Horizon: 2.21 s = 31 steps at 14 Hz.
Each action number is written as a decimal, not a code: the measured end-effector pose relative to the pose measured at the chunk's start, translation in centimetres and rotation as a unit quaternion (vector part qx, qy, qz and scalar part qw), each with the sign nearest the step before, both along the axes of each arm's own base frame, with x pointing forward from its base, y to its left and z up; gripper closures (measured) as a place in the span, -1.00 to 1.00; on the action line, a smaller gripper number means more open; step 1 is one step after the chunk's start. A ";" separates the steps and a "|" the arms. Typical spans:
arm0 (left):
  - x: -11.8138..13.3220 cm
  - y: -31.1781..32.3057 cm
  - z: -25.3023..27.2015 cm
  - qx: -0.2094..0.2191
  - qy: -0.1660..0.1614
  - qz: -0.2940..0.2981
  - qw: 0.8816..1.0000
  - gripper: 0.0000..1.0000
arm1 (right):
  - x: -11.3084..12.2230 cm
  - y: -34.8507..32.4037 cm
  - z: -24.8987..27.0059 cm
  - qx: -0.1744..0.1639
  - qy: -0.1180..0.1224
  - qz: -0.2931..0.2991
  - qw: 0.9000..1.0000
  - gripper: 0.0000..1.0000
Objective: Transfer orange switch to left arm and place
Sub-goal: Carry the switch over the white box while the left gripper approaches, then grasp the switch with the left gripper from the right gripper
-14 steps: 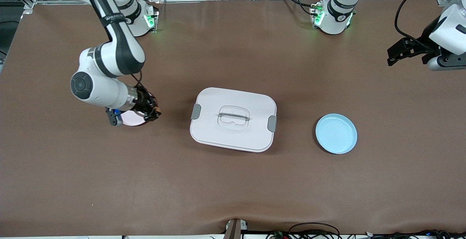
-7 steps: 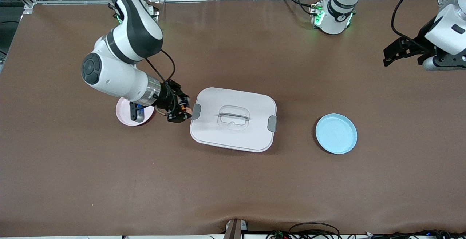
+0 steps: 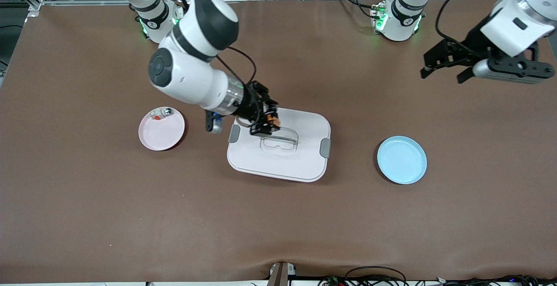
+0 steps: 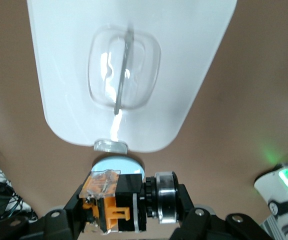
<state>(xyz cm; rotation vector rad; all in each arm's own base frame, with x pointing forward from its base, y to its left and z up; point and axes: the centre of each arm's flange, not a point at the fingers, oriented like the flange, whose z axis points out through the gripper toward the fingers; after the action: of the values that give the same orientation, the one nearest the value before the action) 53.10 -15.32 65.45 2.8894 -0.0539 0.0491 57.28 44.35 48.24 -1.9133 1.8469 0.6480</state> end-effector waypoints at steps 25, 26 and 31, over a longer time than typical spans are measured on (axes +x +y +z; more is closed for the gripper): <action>5.3 -12.7 -8.2 -0.200 -0.036 -0.078 0.976 -0.67 | -0.8 9.3 6.2 0.156 -0.061 -0.091 0.982 -0.46; 5.2 -13.1 -8.5 -0.201 -0.035 -0.077 0.976 -0.63 | -0.8 9.3 6.2 0.156 -0.061 -0.091 0.982 -0.46; 5.0 -14.0 -8.6 -0.205 -0.030 -0.072 0.976 0.15 | -0.7 9.3 6.3 0.158 -0.062 -0.094 0.981 -0.46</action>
<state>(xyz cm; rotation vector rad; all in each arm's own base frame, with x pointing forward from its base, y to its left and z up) 58.09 -29.35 56.84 2.4635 -0.2349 0.1083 56.58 53.66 54.51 -1.5204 1.7036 0.6949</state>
